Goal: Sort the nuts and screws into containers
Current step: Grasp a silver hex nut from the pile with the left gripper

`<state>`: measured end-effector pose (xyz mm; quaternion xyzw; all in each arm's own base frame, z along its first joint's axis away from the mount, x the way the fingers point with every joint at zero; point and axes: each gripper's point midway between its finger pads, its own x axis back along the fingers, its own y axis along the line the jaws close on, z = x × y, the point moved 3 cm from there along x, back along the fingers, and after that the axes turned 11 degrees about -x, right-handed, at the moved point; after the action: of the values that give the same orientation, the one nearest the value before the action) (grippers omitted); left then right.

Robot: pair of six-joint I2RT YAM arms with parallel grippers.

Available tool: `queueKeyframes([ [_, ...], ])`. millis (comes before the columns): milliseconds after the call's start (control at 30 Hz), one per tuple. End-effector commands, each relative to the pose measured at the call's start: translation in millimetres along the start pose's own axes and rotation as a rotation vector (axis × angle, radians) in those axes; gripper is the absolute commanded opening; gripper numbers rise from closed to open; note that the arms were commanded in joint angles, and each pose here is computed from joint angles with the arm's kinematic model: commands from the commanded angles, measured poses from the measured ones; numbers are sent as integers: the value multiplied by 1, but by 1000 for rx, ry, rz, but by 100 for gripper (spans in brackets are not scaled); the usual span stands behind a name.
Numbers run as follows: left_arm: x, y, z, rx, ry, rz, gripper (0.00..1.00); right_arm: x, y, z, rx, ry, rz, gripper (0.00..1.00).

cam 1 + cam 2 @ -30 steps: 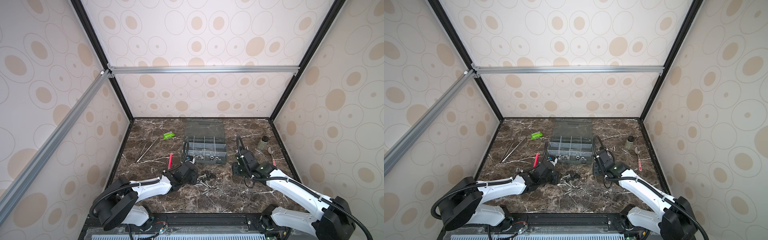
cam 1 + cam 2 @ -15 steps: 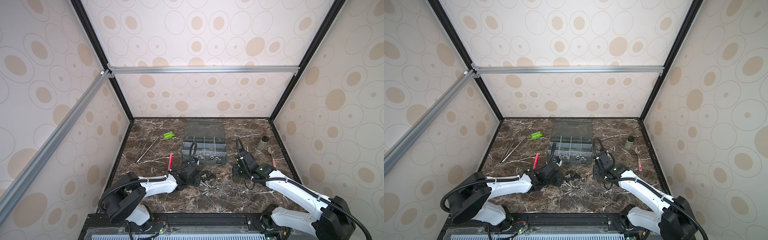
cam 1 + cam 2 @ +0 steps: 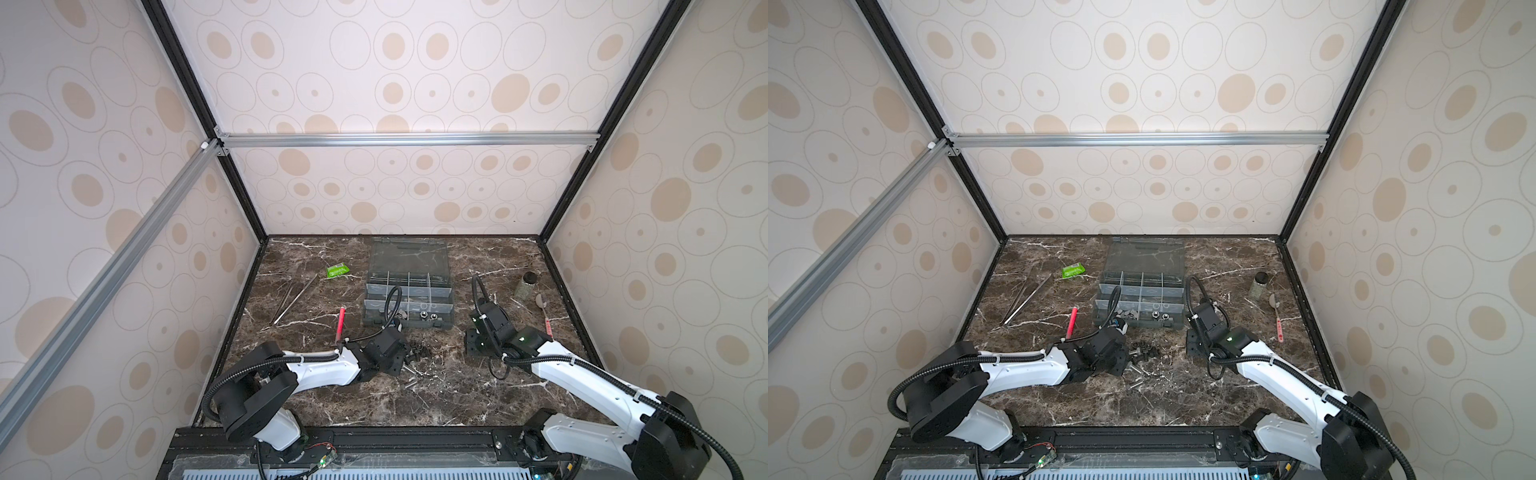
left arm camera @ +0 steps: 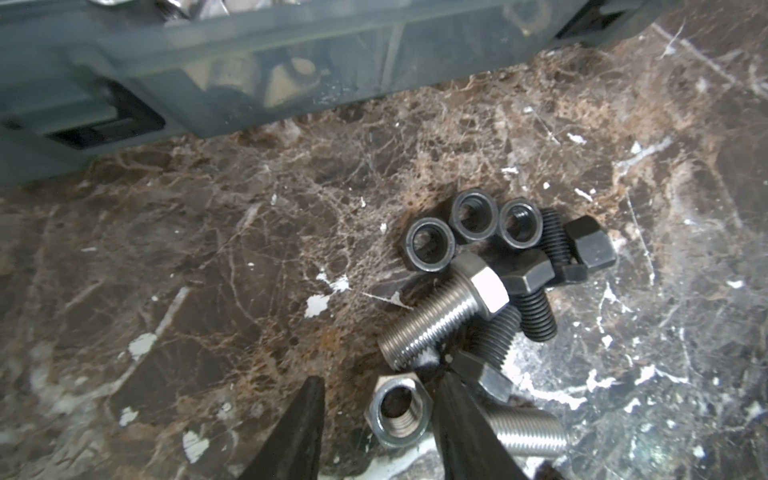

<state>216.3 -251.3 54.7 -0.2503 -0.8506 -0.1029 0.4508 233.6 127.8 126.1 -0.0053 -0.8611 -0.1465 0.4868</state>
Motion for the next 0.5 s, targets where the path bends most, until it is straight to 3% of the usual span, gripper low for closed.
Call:
queueKeyframes([
  [0, 1, -5, 0, -41, 16, -13, 46, -3, -2, 1, -16, 4, 5, 40],
  [467, -8, -12, -1, -116, 53, -32, 46, -5, 0, 2, -23, 14, 2, 40],
])
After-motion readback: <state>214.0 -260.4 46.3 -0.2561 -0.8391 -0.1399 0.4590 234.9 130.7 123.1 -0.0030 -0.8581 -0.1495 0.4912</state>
